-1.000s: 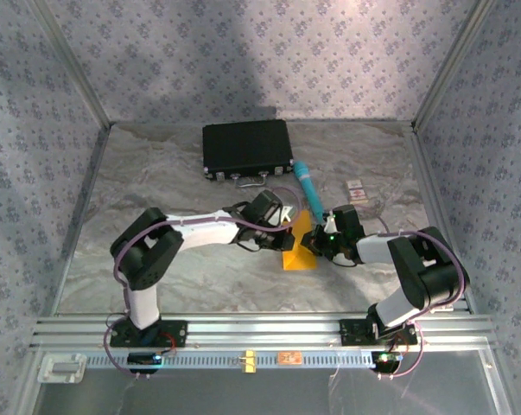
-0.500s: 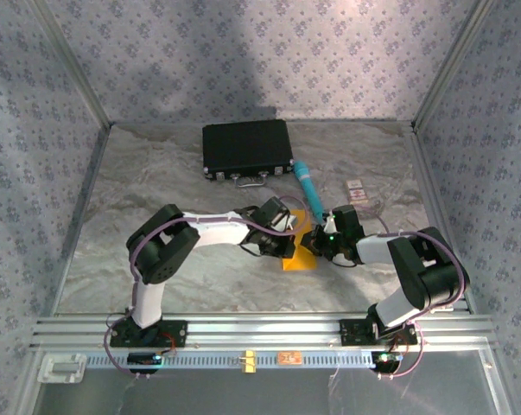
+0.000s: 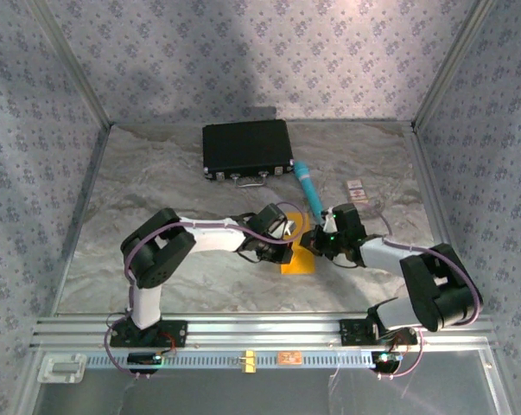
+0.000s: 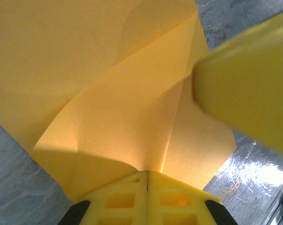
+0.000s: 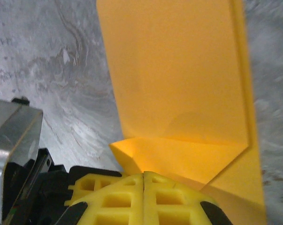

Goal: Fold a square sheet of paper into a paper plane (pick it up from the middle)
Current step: Fold the triangle a second time at the center of the table.

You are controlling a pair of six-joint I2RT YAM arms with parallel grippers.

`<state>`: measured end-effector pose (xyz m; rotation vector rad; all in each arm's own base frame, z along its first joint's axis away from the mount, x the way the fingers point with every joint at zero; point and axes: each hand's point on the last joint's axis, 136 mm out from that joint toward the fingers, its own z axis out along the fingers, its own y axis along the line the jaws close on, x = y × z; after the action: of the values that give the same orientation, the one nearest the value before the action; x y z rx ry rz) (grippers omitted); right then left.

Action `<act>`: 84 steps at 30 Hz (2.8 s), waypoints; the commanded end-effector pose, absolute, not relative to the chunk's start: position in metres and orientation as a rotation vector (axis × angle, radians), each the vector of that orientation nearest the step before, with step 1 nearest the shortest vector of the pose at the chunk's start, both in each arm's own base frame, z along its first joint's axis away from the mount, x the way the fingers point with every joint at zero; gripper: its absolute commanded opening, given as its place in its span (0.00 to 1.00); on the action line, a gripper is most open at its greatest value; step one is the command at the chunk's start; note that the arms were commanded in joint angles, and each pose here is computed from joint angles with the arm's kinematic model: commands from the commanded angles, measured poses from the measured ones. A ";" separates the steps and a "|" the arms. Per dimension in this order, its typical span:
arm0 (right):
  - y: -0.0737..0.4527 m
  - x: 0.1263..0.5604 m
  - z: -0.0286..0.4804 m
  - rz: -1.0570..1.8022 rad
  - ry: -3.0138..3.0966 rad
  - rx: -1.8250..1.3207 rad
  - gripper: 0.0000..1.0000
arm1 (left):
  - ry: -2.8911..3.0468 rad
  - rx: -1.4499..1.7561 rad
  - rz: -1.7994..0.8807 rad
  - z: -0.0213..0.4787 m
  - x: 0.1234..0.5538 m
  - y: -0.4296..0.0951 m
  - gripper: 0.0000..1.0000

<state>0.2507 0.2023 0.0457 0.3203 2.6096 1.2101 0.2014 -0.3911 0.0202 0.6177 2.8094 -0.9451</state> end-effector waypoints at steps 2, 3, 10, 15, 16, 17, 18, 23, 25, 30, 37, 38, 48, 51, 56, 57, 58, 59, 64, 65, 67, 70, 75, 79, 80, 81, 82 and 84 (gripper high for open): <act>0.214 0.241 0.040 1.179 2.667 0.274 0.00 | 2.953 0.576 -0.721 -0.012 0.185 -0.351 0.00; 0.216 0.240 0.037 1.184 2.676 0.271 0.00 | 2.954 0.570 -0.717 -0.012 0.186 -0.350 0.00; 0.202 0.244 0.010 1.162 2.695 0.383 0.00 | 2.952 0.569 -0.712 -0.012 0.185 -0.348 0.00; 0.188 0.256 0.012 1.147 2.668 0.444 0.00 | 2.961 0.572 -0.696 -0.016 0.184 -0.345 0.00; 0.185 0.259 0.014 1.136 2.664 0.452 0.00 | 2.962 0.573 -0.695 -0.016 0.183 -0.345 0.00; 0.181 0.260 0.012 1.112 2.670 0.466 0.00 | 2.962 0.571 -0.693 -0.016 0.184 -0.344 0.00; 0.178 0.263 0.012 1.095 2.669 0.465 0.00 | 2.962 0.570 -0.693 -0.016 0.184 -0.344 0.00; 0.174 0.275 0.023 1.202 2.585 0.497 0.00 | 2.965 0.575 -0.689 -0.017 0.184 -0.344 0.00; 0.182 0.274 0.034 1.214 2.577 0.444 0.00 | 2.963 0.574 -0.690 -0.016 0.184 -0.344 0.00; 0.205 0.253 0.041 1.170 2.635 0.332 0.00 | 2.947 0.565 -0.695 -0.013 0.187 -0.345 0.00; 0.205 0.235 0.015 1.173 2.693 0.385 0.00 | 2.940 0.560 -0.698 -0.011 0.188 -0.347 0.00; 0.206 0.236 0.014 1.183 2.695 0.377 0.00 | 2.941 0.563 -0.697 -0.012 0.188 -0.347 0.00; 0.177 0.255 0.006 1.111 2.679 0.499 0.00 | 2.951 0.561 -0.678 -0.015 0.188 -0.344 0.00; 0.167 0.269 0.009 1.102 2.647 0.543 0.00 | 2.955 0.562 -0.673 -0.016 0.188 -0.344 0.00; 0.162 0.283 0.025 1.168 2.553 0.560 0.00 | 2.954 0.557 -0.664 -0.016 0.188 -0.342 0.00; 0.165 0.284 0.030 1.173 2.544 0.538 0.00 | 2.953 0.556 -0.659 -0.016 0.189 -0.341 0.00; 0.168 0.283 0.034 1.176 2.541 0.517 0.00 | 2.952 0.555 -0.658 -0.016 0.189 -0.341 0.00; 0.173 0.281 0.038 1.184 2.540 0.487 0.00 | 2.951 0.553 -0.656 -0.015 0.189 -0.341 0.00; 0.196 0.270 0.036 1.204 2.585 0.416 0.00 | 2.946 0.552 -0.658 -0.015 0.190 -0.340 0.00; 0.198 0.268 0.032 1.192 2.610 0.411 0.00 | 2.945 0.552 -0.660 -0.014 0.190 -0.341 0.00; 0.193 0.266 0.021 1.145 2.646 0.429 0.00 | 2.946 0.558 -0.659 -0.014 0.190 -0.340 0.00; 0.176 0.265 0.004 1.132 2.650 0.538 0.00 | 2.937 0.558 -0.670 -0.010 0.191 -0.341 0.00; 0.175 0.261 -0.001 1.145 2.665 0.549 0.00 | 2.895 0.591 -0.779 0.007 0.193 -0.358 0.00; 0.175 0.258 -0.003 1.128 2.671 0.554 0.00 | 2.835 0.590 -0.866 0.034 0.201 -0.376 0.03; 0.174 0.258 -0.004 1.118 2.673 0.557 0.00 | 2.816 0.581 -0.893 0.043 0.205 -0.382 0.03; 0.173 0.257 -0.005 1.114 2.677 0.560 0.00 | 2.801 0.566 -0.933 0.050 0.208 -0.388 0.03; 0.173 0.257 -0.005 1.113 2.678 0.557 0.00 | 2.790 0.552 -0.968 0.055 0.209 -0.392 0.03; 0.174 0.257 -0.006 1.113 2.679 0.560 0.00 | 2.766 0.544 -1.018 0.065 0.213 -0.401 0.03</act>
<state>0.2679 0.1875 0.0184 0.4660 2.6115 1.2289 0.2060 -0.3858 0.0327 0.5649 2.8158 -0.9059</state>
